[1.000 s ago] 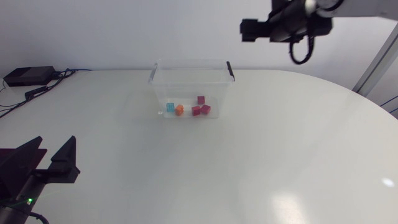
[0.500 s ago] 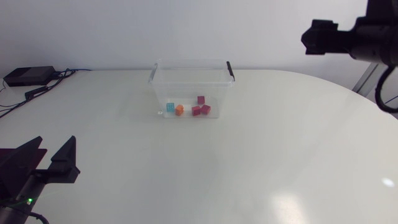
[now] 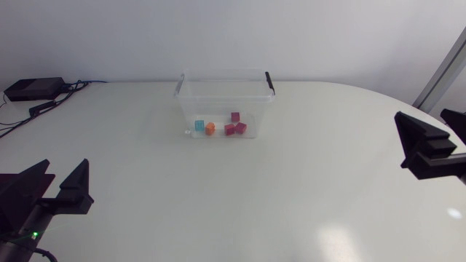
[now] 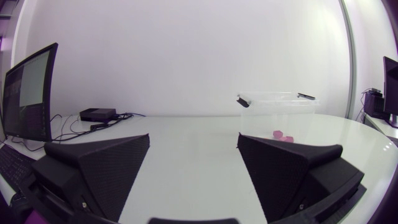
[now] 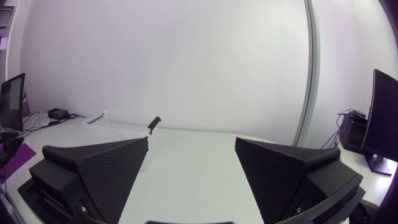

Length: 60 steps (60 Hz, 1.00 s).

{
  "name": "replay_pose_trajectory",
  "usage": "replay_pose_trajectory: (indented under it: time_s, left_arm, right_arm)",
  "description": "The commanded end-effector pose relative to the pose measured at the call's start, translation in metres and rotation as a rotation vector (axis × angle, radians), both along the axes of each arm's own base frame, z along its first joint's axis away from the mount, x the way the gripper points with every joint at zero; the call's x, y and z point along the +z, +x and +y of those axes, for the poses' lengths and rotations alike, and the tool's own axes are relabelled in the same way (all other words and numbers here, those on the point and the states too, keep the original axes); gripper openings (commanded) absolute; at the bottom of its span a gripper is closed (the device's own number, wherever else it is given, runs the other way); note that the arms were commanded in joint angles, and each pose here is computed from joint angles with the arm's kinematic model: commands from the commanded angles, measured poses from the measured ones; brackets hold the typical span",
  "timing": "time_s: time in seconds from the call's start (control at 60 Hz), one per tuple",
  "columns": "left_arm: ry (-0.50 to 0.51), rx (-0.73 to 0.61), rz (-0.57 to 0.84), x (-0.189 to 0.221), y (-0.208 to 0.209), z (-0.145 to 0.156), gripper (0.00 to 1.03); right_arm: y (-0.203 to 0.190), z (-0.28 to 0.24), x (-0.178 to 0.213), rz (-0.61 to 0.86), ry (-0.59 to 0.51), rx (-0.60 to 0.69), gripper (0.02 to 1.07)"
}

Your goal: Place the duplo bricks in the container

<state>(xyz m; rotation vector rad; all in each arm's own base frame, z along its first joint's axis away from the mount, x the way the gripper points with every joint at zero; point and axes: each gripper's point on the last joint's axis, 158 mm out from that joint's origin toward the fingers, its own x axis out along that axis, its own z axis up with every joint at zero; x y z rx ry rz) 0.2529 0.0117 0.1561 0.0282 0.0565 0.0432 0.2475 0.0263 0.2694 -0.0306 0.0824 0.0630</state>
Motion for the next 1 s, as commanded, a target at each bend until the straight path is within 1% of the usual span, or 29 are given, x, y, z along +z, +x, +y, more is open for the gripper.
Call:
replay_pose_trajectory:
  time_s: [0.0,0.867,0.983]
  left_arm:
    - [0.010,0.001,-0.001,-0.004,0.000,0.000,0.99]
    - [-0.030,-0.059,0.005,-0.006,0.001,-0.015,0.99]
    - [-0.030,-0.059,0.005,-0.006,0.001,-0.015,0.99]
  right_arm:
    - [-0.001,-0.003,-0.017,0.008,-0.026,-0.007,1.03]
    - [0.007,-0.028,-0.120,-0.026,0.028,-0.074,1.03]
    - [0.007,-0.028,-0.120,-0.026,0.028,-0.074,1.03]
